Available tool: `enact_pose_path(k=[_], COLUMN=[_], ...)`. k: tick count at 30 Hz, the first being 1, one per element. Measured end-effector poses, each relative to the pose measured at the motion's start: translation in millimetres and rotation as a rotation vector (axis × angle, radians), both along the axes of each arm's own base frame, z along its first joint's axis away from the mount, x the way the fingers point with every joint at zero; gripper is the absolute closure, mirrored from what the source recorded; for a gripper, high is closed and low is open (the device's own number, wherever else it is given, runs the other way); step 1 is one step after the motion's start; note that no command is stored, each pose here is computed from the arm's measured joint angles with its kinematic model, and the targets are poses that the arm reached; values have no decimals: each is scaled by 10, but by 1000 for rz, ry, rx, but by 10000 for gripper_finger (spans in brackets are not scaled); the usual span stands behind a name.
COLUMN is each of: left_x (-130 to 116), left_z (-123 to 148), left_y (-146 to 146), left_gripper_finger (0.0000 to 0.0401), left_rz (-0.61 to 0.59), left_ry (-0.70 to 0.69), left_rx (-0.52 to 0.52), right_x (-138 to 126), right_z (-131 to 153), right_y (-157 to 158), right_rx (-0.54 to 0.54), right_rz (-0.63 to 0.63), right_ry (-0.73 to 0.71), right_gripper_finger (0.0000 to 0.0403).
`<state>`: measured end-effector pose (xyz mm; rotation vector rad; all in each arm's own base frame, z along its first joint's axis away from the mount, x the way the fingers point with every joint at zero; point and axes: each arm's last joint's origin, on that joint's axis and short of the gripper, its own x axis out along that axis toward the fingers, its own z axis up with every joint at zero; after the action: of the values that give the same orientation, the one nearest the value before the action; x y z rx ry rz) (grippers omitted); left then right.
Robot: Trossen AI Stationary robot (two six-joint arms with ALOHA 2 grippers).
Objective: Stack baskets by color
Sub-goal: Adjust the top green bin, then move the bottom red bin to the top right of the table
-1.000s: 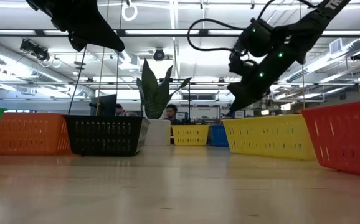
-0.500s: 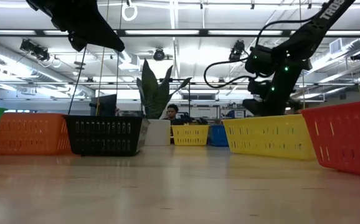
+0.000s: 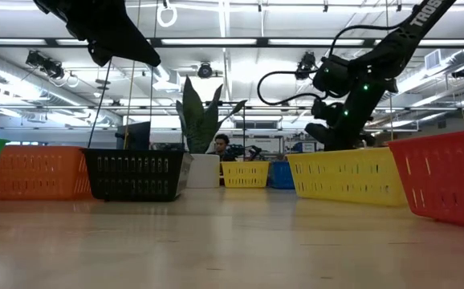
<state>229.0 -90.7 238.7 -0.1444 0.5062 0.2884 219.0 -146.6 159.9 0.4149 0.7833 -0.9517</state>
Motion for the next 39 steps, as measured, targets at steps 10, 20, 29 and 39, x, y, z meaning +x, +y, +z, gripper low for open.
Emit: enact_pose_path(k=[10, 20, 29, 39], left_x=[0, -7, -14, -18], left_z=[0, -6, -16, -21], left_y=[0, -5, -2, -2], left_gripper_finger=[386, 382, 391, 384], left_rz=[0, -4, -3, -4], left_ry=[0, 8, 20, 26], left_rx=[0, 4, 9, 12], right_x=[309, 659, 766, 563], right_z=[101, 453, 865, 957], right_y=[631, 1527, 2461, 3349], right_rx=[-191, -332, -263, 30], right_rz=[96, 440, 1024, 1283], right_ry=[-4, -120, -203, 36], right_gripper_finger=[403, 402, 394, 326])
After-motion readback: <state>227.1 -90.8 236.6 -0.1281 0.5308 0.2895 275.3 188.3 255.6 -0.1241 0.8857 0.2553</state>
